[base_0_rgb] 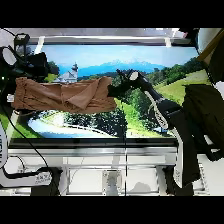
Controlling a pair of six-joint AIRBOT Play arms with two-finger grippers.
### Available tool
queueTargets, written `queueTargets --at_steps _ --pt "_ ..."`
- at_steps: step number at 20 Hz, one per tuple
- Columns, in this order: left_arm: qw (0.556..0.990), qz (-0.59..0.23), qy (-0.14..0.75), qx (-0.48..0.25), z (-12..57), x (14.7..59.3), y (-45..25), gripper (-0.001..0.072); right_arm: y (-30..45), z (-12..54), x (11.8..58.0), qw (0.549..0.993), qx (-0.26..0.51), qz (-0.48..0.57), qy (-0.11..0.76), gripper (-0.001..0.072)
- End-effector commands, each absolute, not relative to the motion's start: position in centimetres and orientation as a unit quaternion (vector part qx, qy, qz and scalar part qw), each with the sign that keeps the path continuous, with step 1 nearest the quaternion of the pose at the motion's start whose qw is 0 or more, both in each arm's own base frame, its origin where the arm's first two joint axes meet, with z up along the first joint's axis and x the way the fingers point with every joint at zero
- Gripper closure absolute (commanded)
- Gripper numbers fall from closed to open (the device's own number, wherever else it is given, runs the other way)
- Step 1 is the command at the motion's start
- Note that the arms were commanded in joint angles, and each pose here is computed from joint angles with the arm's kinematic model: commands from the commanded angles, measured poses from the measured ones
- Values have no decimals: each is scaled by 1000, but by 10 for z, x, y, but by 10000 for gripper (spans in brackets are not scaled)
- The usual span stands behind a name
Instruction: Fold the clothes and pants, and hang the long-sleeved shirts on hangers.
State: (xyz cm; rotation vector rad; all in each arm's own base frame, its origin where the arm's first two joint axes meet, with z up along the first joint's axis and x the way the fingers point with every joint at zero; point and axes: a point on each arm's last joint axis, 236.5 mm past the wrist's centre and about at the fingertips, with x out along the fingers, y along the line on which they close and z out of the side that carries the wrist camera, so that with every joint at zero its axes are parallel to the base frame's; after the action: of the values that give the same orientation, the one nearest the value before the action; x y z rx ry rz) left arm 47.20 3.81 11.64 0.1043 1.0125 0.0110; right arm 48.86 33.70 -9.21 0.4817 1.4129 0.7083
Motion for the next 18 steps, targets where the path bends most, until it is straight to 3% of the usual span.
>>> queueTargets --at_steps 1,7,12,18 --pt "866 5 497 49 118 462 38 689 327 -64 471 656 187 340 648 697" --pt "883 -31 465 52 184 412 2 688 191 5 400 591 38 297 749 697" --pt "895 -153 412 70 225 380 -96 689 120 40 381 621 55 248 742 697" --pt "829 -261 478 127 153 373 -203 688 58 16 323 581 133 197 779 697"
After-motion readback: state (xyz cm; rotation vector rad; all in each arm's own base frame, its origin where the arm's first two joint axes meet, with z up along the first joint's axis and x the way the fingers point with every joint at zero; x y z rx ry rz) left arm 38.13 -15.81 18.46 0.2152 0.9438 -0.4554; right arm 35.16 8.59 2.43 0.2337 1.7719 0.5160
